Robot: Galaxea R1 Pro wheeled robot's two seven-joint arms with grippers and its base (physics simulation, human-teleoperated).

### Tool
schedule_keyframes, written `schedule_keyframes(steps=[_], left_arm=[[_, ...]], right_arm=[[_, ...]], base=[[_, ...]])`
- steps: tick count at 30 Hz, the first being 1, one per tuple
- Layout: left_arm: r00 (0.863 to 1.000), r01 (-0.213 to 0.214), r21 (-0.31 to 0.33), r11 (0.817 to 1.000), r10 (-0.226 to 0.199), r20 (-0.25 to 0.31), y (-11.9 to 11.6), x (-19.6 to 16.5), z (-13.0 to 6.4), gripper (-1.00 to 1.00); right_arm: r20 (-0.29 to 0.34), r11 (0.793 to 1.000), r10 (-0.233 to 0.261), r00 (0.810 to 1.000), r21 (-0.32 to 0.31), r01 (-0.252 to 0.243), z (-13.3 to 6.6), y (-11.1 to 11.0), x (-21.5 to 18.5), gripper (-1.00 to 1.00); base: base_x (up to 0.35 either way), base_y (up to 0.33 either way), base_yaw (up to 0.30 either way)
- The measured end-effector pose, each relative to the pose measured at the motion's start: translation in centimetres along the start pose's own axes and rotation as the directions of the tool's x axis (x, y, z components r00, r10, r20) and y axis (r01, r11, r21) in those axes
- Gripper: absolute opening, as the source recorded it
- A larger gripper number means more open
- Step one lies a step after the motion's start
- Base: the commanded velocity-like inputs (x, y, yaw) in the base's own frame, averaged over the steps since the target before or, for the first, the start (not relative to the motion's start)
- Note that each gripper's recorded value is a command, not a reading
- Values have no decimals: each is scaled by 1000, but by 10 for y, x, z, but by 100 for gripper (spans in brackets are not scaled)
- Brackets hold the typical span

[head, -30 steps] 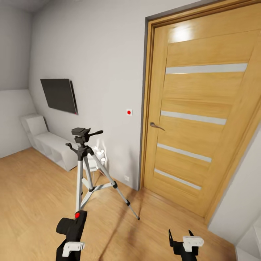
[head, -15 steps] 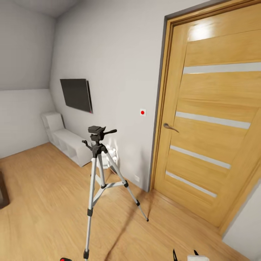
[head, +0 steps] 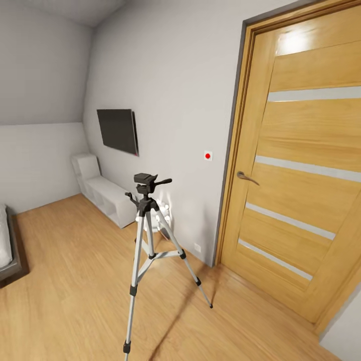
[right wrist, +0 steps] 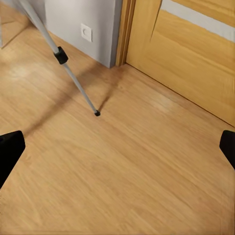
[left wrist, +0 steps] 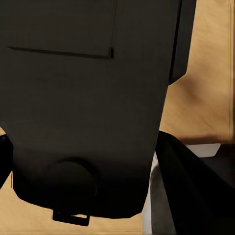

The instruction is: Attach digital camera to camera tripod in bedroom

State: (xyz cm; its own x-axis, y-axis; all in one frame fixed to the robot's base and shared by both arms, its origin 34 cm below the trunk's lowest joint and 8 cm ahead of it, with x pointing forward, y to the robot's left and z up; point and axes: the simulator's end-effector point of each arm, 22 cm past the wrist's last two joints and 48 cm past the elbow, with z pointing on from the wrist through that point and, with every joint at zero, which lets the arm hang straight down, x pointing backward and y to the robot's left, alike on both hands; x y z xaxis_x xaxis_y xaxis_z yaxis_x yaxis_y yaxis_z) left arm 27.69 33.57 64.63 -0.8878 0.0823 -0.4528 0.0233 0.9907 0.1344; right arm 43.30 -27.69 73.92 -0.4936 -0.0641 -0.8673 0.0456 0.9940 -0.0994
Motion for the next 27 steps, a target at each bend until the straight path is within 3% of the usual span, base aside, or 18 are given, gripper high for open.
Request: schedule_keyframes(steps=[3, 10, 11, 12, 13, 15, 20, 27], left_arm=[[1000, 4, 19, 1000, -4, -7, -15, 1, 0, -100], [1000, 29, 24, 999, -29, -7, -25, 0, 0, -100], [999, 50, 19, 999, -50, -5, -25, -1, 0, -100], [993, 117, 0, 993, -117, -2, -27, -2, -1, -100], [988, 154, -9, 988, -154, 3, -29, -3, -1, -100], [980, 199, -25, 980, -199, 10, -28, -3, -1, -100], [973, 231, -39, 972, -231, 16, -25, -4, -1, -100], [970, 243, -42, 969, -243, 14, -26, -3, -2, -100]], right_arm=[[-1, 1000, 1, 1000, -1, -1, 0, 1, 0, 100], [-3, 1000, 2, 1000, -4, -2, 0, 3, 1, 100], [-3, 1000, 2, 1000, -4, -2, 0, 3, 1, 100], [-2, 1000, 1, 1000, -2, -1, 0, 1, 1, 100], [-2, 1000, 0, 1000, -1, 0, 0, 0, 1, 100], [-1, 1000, 0, 1000, 0, 0, 0, 0, 1, 100], [-1, 1000, 0, 1000, -2, 0, 0, 0, 0, 100], [-2, 1000, 4, 1000, -4, -4, -1, 4, 1, 100]], base=[[0, 0, 14], [0, 0, 3], [0, 0, 0], [0, 0, 0], [0, 0, 0], [0, 0, 0], [0, 0, 0], [0, 0, 0]])
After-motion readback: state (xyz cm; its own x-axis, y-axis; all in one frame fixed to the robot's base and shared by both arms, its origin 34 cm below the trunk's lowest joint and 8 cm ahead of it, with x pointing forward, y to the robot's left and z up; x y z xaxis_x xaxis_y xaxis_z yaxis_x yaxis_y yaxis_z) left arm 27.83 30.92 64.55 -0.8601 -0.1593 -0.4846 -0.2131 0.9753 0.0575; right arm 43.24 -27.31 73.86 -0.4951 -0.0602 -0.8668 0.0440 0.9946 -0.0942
